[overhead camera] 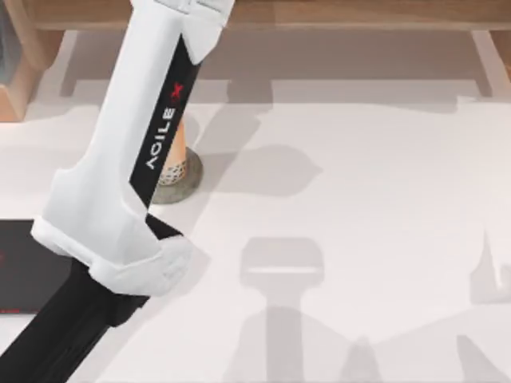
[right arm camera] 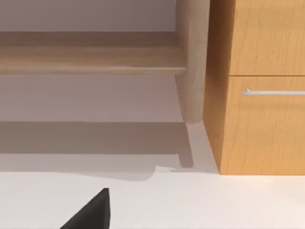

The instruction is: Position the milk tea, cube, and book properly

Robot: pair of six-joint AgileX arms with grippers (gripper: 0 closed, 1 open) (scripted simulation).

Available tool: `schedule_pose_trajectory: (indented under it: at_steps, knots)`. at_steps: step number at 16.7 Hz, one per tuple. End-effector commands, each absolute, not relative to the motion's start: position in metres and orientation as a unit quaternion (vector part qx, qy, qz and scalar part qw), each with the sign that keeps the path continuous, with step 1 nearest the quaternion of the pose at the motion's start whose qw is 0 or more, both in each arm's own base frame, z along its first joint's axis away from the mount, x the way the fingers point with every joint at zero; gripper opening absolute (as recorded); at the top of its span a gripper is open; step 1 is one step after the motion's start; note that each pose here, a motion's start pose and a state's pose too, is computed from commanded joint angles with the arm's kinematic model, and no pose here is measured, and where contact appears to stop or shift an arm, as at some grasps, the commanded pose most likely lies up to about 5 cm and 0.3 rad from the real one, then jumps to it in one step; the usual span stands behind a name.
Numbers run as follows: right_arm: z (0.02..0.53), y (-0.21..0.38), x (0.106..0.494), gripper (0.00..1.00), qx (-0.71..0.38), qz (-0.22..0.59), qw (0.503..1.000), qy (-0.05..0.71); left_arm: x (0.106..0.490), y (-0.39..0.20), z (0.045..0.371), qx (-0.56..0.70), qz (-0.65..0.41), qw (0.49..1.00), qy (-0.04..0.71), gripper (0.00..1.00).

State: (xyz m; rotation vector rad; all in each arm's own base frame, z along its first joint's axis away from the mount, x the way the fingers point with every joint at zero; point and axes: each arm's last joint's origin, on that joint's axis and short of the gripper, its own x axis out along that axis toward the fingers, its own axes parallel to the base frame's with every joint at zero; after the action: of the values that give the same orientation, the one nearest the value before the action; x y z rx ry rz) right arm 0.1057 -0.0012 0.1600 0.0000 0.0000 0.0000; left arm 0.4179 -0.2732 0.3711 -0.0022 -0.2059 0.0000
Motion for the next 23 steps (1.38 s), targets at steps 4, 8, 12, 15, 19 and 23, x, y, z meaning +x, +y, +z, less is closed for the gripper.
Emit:
schedule_pose_trajectory:
  at_steps: [4, 8, 12, 15, 19, 23]
  knots:
    - [0.160, -0.001, 0.106, 1.00, 0.000, 0.000, 1.000, 0.000, 0.415, -0.273, 0.371, -0.001, 0.000, 0.995, -0.103, 1.00]
    - [0.160, -0.001, 0.106, 1.00, 0.000, 0.000, 1.000, 0.000, 0.424, -0.259, 0.378, -0.003, 0.007, 0.994, -0.109, 1.00]
    - [0.160, -0.001, 0.106, 1.00, 0.000, 0.000, 1.000, 0.000, 0.465, -0.201, 0.405, -0.007, 0.028, 0.990, -0.137, 1.00]
    - [0.160, -0.001, 0.106, 1.00, 0.000, 0.000, 1.000, 0.000, 0.498, -0.136, 0.431, -0.011, 0.043, 0.985, -0.165, 1.00]
    - [0.160, -0.001, 0.106, 1.00, 0.000, 0.000, 1.000, 0.000, 0.520, -0.035, 0.458, -0.014, 0.065, 0.977, -0.202, 1.00]
    - [0.160, -0.001, 0.106, 1.00, 0.000, 0.000, 1.000, 0.000, 0.513, 0.055, 0.456, -0.011, 0.081, 0.973, -0.217, 1.00]
